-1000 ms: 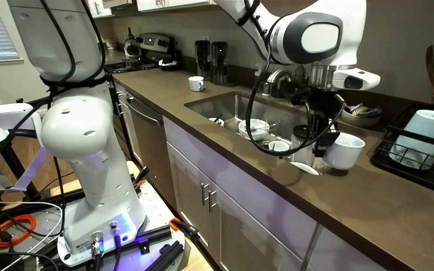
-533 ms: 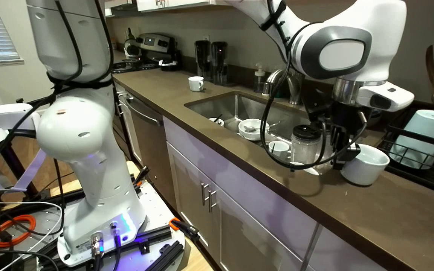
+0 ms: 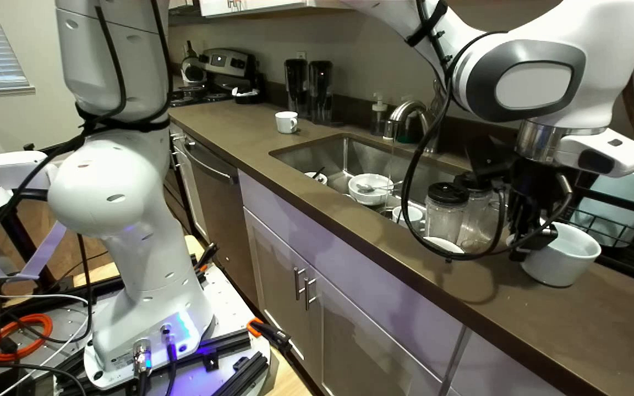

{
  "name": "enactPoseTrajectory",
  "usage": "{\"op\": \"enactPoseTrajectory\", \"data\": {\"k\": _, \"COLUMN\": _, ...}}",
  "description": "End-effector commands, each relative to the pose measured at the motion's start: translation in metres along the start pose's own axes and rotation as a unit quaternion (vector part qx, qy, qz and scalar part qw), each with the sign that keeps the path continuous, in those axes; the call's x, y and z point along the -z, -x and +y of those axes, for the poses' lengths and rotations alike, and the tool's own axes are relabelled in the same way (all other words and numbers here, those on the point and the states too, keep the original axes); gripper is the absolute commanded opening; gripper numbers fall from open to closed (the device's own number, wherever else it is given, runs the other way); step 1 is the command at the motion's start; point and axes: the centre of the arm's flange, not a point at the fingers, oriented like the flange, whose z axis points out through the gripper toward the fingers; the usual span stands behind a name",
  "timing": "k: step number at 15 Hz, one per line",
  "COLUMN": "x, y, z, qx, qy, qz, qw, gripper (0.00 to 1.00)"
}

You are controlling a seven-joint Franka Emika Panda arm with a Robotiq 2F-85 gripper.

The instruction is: Draw water in a white cup and place it to the right

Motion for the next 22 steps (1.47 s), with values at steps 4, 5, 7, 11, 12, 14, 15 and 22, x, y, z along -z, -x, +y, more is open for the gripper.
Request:
{"op": "enactPoseTrajectory", "data": {"k": 4, "x": 0.034, "y": -0.010, "z": 0.004, "qx": 0.007, "qy": 0.002, "qz": -0.005, "qw": 1.0000, "gripper": 0.73}}
{"op": "enactPoseTrajectory", "data": {"k": 5, "x": 0.038, "y": -0.008, "z": 0.002, "qx": 0.009, "qy": 0.004, "qz": -0.007, "qw": 0.9999, "gripper": 0.79}}
{"op": "enactPoseTrajectory", "data": {"k": 7, "x": 0.051, "y": 0.000, "z": -0.004, "qx": 0.018, "qy": 0.008, "qz": -0.005, "qw": 0.9998, "gripper": 0.92}}
{"op": "enactPoseTrajectory", "data": {"k": 11, "x": 0.075, "y": 0.023, "z": -0.034, "qx": 0.060, "qy": 0.004, "qz": 0.015, "qw": 0.9981, "gripper": 1.00}}
{"op": "enactPoseTrajectory", "data": {"k": 12, "x": 0.082, "y": 0.033, "z": -0.047, "qx": 0.079, "qy": 0.003, "qz": 0.024, "qw": 0.9966, "gripper": 1.00}}
{"op": "enactPoseTrajectory", "data": {"k": 14, "x": 0.092, "y": 0.055, "z": -0.071, "qx": 0.116, "qy": 0.007, "qz": 0.035, "qw": 0.9927, "gripper": 1.00}}
{"op": "enactPoseTrajectory", "data": {"k": 15, "x": 0.096, "y": 0.065, "z": -0.083, "qx": 0.134, "qy": 0.009, "qz": 0.039, "qw": 0.9902, "gripper": 1.00}}
{"op": "enactPoseTrajectory", "data": {"k": 22, "x": 0.106, "y": 0.145, "z": -0.139, "qx": 0.254, "qy": 0.013, "qz": 0.060, "qw": 0.9654, "gripper": 1.00}}
